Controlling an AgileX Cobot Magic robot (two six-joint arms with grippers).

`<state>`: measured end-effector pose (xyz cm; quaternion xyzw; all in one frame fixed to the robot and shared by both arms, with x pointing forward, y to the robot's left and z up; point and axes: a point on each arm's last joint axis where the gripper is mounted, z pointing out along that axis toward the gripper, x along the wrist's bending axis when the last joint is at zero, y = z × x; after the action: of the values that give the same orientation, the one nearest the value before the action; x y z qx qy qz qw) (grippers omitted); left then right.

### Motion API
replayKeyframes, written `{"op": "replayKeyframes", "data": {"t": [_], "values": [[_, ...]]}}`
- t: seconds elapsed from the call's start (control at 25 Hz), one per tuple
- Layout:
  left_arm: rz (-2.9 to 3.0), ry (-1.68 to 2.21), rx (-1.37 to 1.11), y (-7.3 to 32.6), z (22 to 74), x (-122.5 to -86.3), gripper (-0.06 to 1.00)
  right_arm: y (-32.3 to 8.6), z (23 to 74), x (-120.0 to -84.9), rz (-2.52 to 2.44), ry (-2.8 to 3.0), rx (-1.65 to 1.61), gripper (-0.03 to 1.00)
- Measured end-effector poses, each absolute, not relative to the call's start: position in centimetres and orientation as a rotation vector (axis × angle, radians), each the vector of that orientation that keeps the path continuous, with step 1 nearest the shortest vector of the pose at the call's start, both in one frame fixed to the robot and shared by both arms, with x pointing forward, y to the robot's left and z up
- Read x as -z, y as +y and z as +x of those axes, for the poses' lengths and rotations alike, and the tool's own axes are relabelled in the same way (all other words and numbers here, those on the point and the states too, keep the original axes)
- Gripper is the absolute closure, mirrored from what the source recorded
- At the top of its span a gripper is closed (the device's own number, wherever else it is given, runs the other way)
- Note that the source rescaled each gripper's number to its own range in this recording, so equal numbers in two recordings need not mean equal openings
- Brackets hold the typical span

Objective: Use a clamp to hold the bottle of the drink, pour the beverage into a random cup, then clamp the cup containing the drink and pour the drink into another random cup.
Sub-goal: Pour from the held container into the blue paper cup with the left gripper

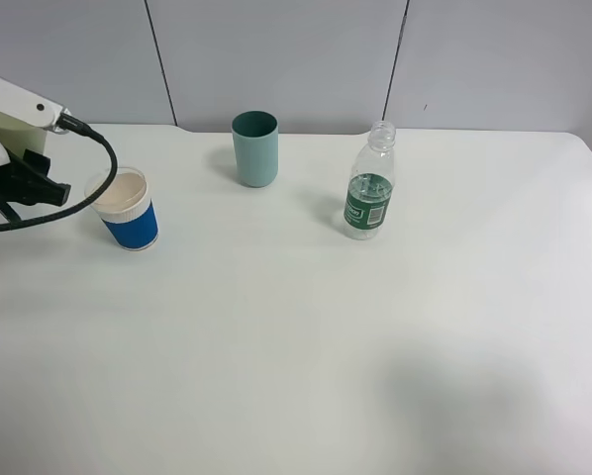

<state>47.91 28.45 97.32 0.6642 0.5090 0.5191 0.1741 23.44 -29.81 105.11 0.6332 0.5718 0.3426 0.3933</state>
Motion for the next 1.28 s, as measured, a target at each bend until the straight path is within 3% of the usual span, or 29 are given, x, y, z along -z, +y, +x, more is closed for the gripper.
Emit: {"op": "replayKeyframes", "data": {"t": [1.28], "values": [[2.333,1.033,-1.781,26.7,49.3,-95.3,0.92,-29.8,23.4,-105.1,1.607,1.451,-0.869,-0.03]]}}
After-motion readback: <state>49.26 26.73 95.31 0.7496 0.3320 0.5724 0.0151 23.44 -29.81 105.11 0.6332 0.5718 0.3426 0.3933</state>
